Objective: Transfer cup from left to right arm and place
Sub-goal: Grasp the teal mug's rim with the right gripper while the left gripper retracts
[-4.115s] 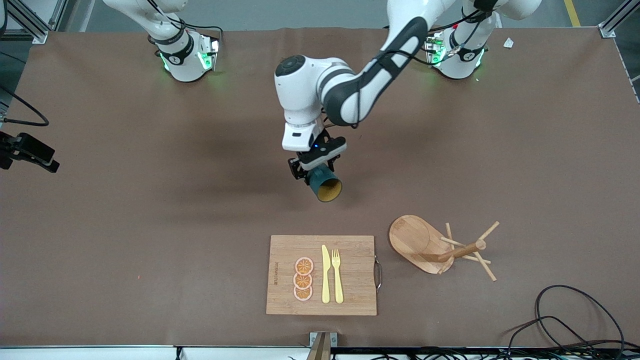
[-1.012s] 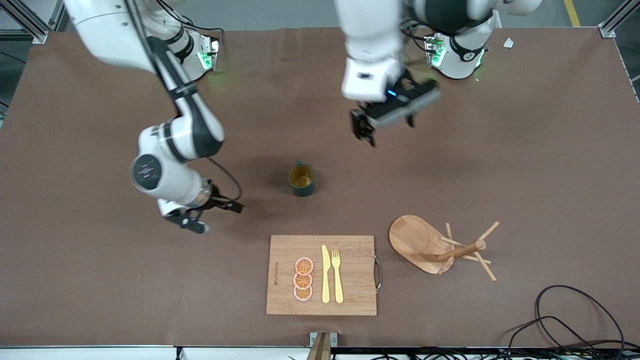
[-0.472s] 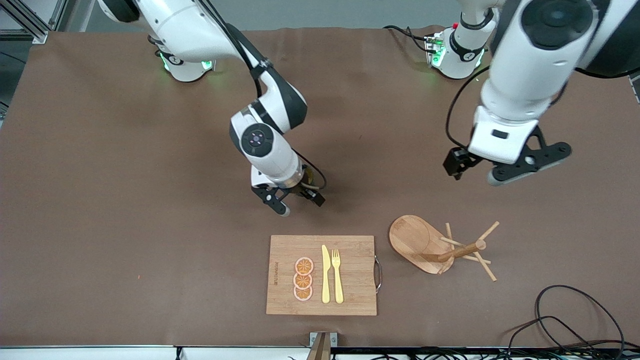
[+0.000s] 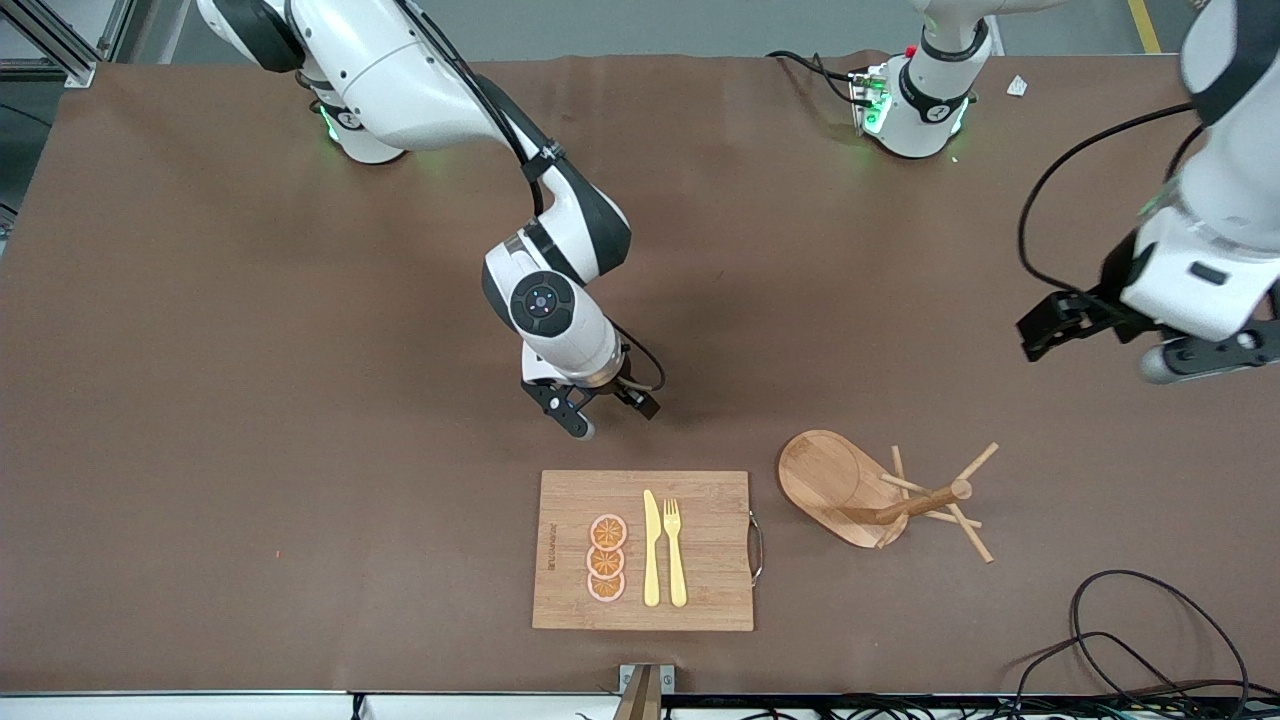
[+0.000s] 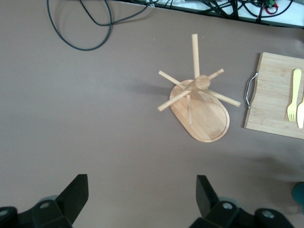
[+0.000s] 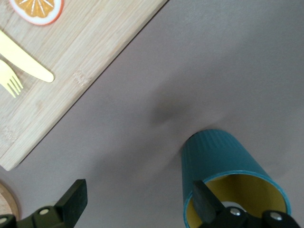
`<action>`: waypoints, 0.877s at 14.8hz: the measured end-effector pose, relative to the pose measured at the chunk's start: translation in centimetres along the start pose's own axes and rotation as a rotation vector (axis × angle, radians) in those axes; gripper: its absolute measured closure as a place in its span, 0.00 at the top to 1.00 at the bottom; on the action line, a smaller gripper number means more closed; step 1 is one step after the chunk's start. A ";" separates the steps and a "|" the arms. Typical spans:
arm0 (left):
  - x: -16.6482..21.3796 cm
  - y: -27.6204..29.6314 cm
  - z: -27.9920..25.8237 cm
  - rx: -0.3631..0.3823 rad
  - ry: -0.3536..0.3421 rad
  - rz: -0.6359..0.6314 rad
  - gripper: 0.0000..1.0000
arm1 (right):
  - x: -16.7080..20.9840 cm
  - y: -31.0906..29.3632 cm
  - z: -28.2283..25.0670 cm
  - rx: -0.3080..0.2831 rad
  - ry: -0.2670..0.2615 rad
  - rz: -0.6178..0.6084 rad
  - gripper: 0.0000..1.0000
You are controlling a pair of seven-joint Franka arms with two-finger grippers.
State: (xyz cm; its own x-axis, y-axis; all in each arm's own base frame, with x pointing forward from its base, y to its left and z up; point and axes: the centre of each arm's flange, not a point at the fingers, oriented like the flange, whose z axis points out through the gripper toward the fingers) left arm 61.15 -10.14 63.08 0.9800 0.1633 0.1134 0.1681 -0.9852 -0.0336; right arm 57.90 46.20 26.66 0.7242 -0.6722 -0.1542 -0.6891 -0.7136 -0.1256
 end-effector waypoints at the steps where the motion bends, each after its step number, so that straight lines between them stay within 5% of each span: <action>1: -0.2 -0.4 -0.6 0.001 0.004 0.000 1.00 | 0.2 0.0 -0.1 -0.006 0.000 0.002 1.00; 8: -2.6 -3.9 -4.2 0.038 -0.038 0.081 1.00 | 0.0 0.8 0.1 -0.098 -0.026 0.000 1.00; 13: -3.9 -7.1 -4.5 -0.020 -0.083 0.175 1.00 | -0.5 1.1 0.3 -0.129 -0.035 -0.006 1.00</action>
State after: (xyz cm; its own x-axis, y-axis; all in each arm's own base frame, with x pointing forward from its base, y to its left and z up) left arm 55.62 -4.00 67.37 0.9996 -0.0082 0.0256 -0.0075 -0.9996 -0.0258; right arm 56.74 45.81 26.28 0.7254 -0.6620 -0.1887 -0.6741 -0.7386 -0.0002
